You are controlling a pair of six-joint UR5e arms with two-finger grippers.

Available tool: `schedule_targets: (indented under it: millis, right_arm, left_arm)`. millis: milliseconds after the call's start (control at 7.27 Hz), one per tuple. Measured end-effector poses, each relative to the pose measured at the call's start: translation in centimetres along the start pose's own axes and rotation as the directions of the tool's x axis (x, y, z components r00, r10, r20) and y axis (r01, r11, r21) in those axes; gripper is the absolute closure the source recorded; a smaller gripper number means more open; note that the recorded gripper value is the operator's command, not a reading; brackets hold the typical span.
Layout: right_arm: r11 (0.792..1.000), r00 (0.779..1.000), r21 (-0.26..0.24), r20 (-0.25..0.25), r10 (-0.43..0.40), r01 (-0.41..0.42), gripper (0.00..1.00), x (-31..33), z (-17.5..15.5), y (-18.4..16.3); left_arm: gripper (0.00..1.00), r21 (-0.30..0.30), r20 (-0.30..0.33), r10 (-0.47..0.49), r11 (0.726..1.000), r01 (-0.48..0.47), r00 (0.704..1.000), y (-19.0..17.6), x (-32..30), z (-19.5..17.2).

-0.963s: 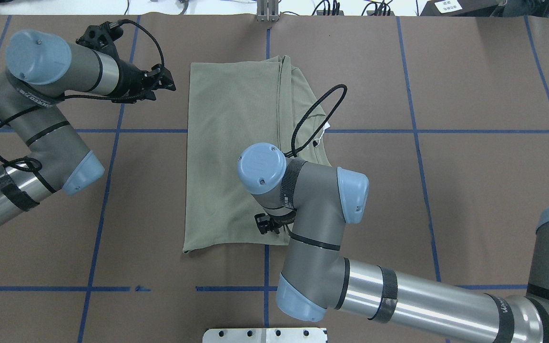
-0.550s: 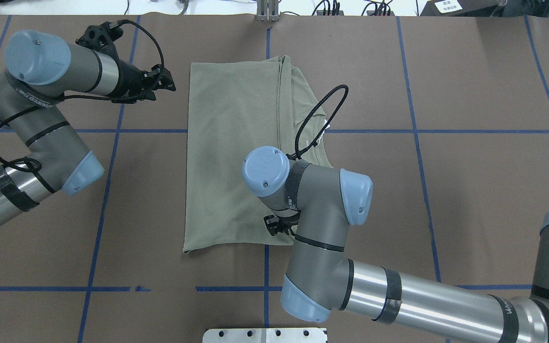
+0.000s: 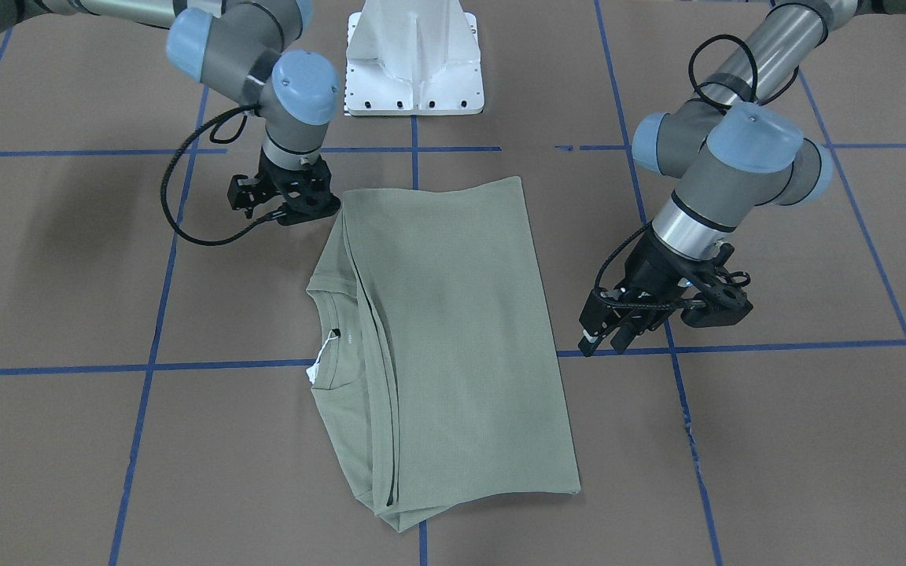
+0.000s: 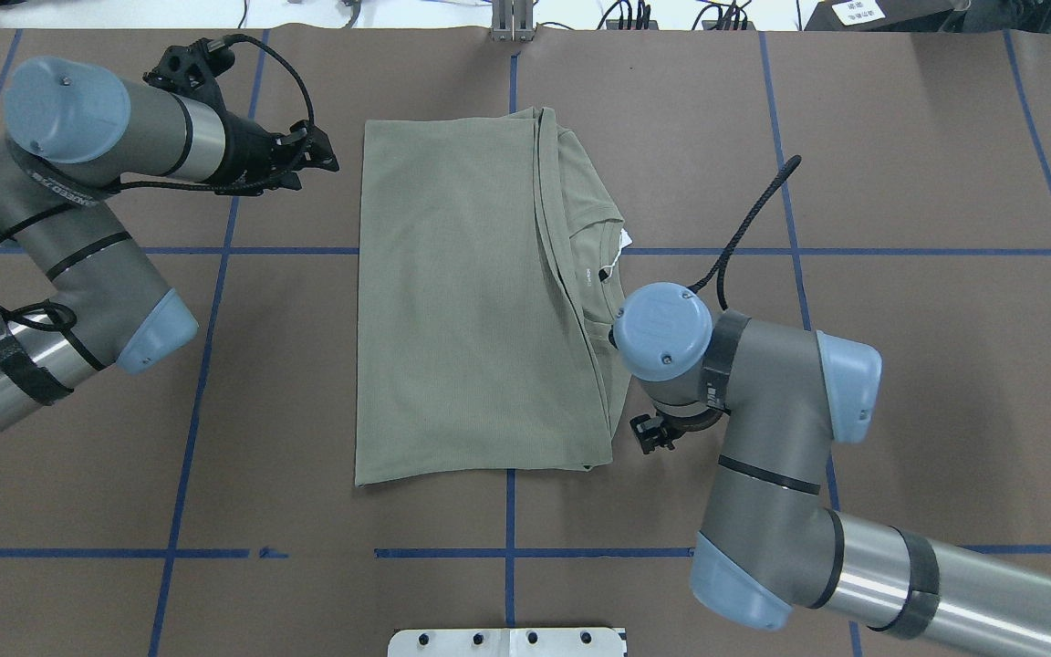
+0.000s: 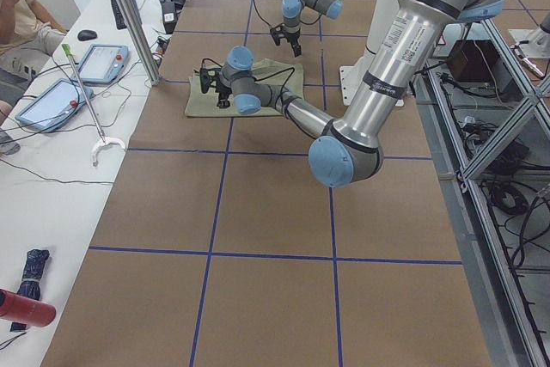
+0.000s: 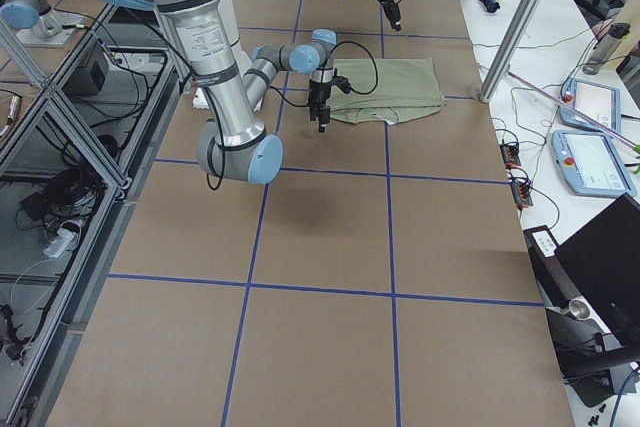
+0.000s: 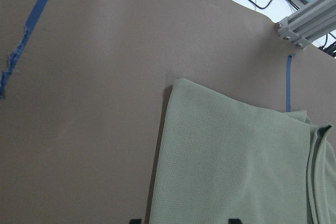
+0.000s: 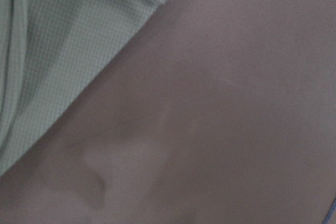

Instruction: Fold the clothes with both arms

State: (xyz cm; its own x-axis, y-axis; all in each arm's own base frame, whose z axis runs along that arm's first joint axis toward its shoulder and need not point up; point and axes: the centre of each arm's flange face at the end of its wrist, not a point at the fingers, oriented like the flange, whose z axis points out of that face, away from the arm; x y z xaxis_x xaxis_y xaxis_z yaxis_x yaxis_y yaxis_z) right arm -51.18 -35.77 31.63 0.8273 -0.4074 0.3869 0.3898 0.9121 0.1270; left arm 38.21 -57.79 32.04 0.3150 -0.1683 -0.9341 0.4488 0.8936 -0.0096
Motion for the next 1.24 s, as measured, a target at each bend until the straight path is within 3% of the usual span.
schedule_targets:
  millis: [138,412,825,1238]
  right_arm:
    - [1.000,1.000,0.008,0.007,-0.005,0.004,0.00,-0.2,-1.4,0.4]
    - [0.998,0.999,0.059,0.036,0.009,-0.011,0.00,-1.4,-4.0,-2.4]
    - [0.983,0.993,0.166,0.100,0.058,-0.074,0.00,-3.1,-5.5,-13.1]
    - [0.975,0.988,0.184,0.109,0.109,-0.127,0.00,-3.9,-4.4,-19.5]
  left_arm:
    - [0.37,-0.015,-0.003,0.000,1.000,-0.001,1.000,0.2,0.0,0.0]
    - [0.37,-0.034,-0.009,0.002,0.999,-0.003,1.000,0.4,0.1,-0.2]
    - [0.37,-0.061,-0.027,0.007,0.998,-0.008,1.000,0.7,0.6,-1.1]
    - [0.37,-0.075,-0.033,0.008,0.997,-0.010,0.999,0.9,0.4,-1.6]
